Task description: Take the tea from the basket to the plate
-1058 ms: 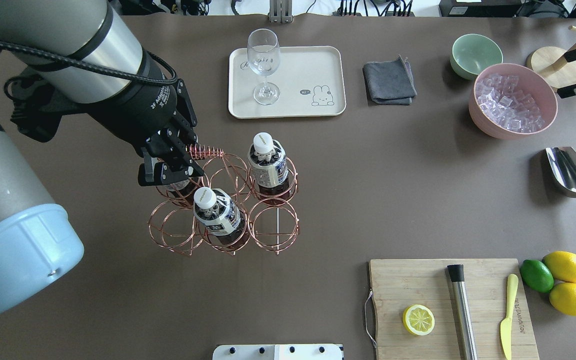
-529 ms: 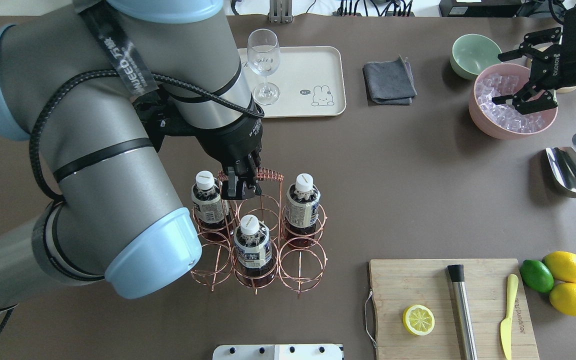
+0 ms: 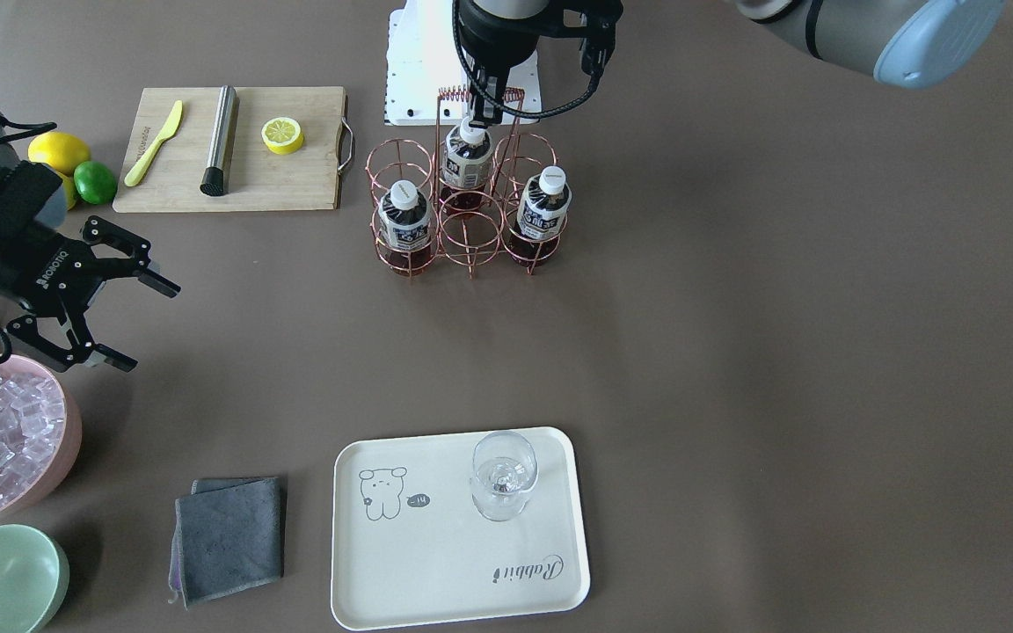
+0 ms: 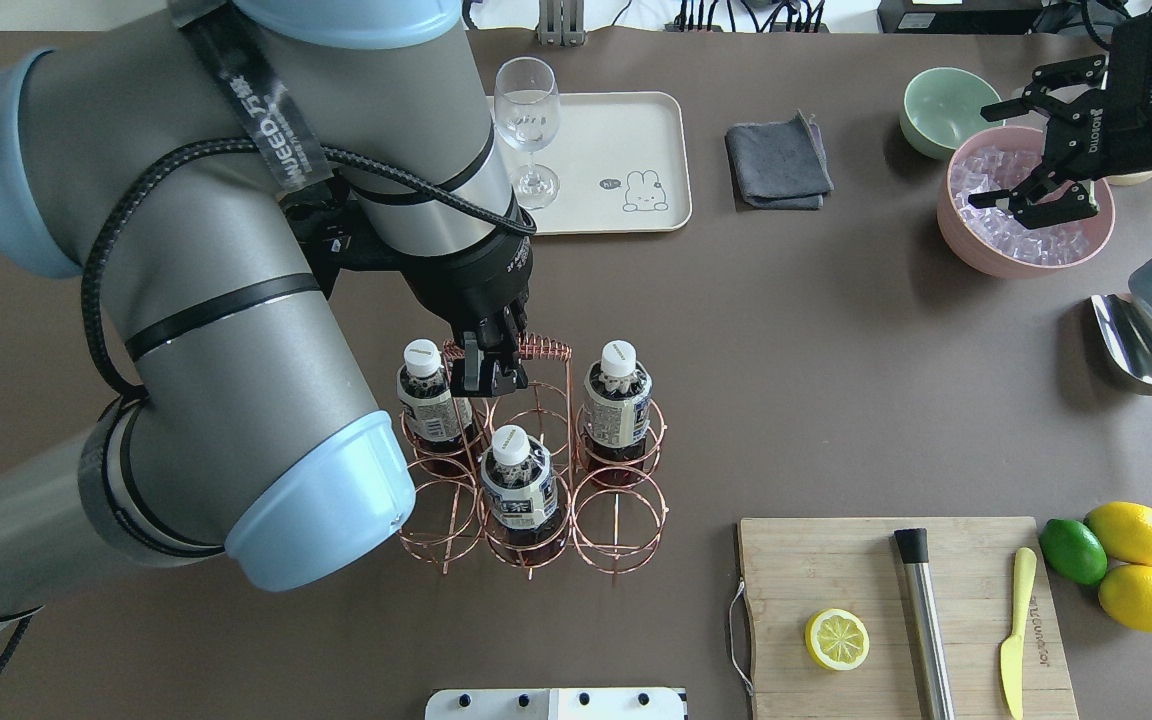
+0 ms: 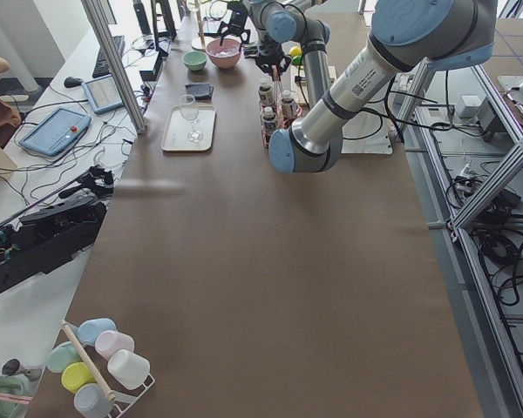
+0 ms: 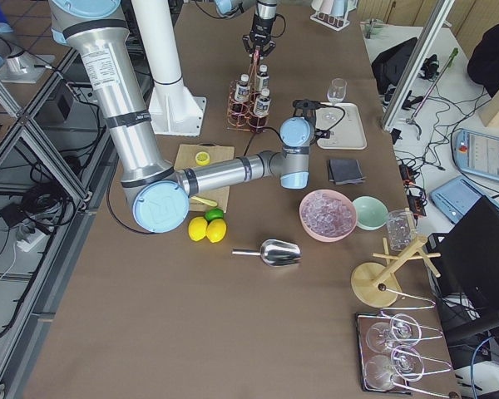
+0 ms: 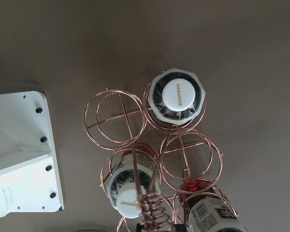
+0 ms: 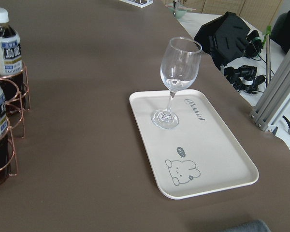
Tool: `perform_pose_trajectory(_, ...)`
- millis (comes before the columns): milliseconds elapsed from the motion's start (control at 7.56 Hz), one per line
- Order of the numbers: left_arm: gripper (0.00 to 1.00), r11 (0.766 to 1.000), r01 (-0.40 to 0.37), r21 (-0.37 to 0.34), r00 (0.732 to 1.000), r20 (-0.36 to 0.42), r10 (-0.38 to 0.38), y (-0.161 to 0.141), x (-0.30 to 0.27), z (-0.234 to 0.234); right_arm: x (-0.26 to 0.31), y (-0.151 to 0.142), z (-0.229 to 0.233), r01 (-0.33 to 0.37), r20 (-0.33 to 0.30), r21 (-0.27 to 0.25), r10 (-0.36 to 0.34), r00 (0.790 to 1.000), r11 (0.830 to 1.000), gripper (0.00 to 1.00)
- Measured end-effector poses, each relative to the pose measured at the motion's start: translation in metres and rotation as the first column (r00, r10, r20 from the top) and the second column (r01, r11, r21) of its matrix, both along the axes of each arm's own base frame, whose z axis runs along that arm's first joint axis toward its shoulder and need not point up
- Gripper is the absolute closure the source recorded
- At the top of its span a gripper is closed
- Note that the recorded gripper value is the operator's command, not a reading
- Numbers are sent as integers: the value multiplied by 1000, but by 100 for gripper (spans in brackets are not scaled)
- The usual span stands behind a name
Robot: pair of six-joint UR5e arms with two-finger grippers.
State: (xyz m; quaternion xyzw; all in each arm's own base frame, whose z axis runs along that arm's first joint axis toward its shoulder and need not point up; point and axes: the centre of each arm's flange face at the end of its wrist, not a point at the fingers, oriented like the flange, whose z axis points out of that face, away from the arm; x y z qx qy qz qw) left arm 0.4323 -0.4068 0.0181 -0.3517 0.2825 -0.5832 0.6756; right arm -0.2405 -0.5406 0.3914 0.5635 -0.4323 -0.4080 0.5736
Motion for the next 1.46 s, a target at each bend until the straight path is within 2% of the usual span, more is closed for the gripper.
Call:
perform_pose_trajectory(265, 100, 1000, -27, 10, 1000, -11, 27, 10, 13, -4, -30, 20, -30, 69, 130, -67, -59, 990, 995, 1)
perform_pose_trajectory(397, 100, 999, -32, 16, 999, -20, 33, 13, 15, -8, -39, 29, -42, 81, 208, -99, -59, 976, 992, 1)
perform_pose_trajectory(529, 100, 999, -34, 20, 999, -26, 35, 14, 16, -12, -47, 37, -52, 99, 263, -130, -62, 963, 987, 1)
perform_pose_trajectory(794, 100, 999, -35, 24, 999, -32, 36, 15, 16, -17, -59, 56, -73, 153, 336, -181, -85, 938, 972, 0)
perform_pose_trajectory(1190, 100, 999, -35, 23, 999, -31, 36, 15, 16, -17, -81, 104, -107, 212, 446, -204, -102, 889, 956, 1)
perform_pose_trajectory(1455, 100, 999, -35, 22, 999, -30, 36, 15, 15, -16, -101, 140, -111, 217, 482, -199, -98, 871, 956, 1)
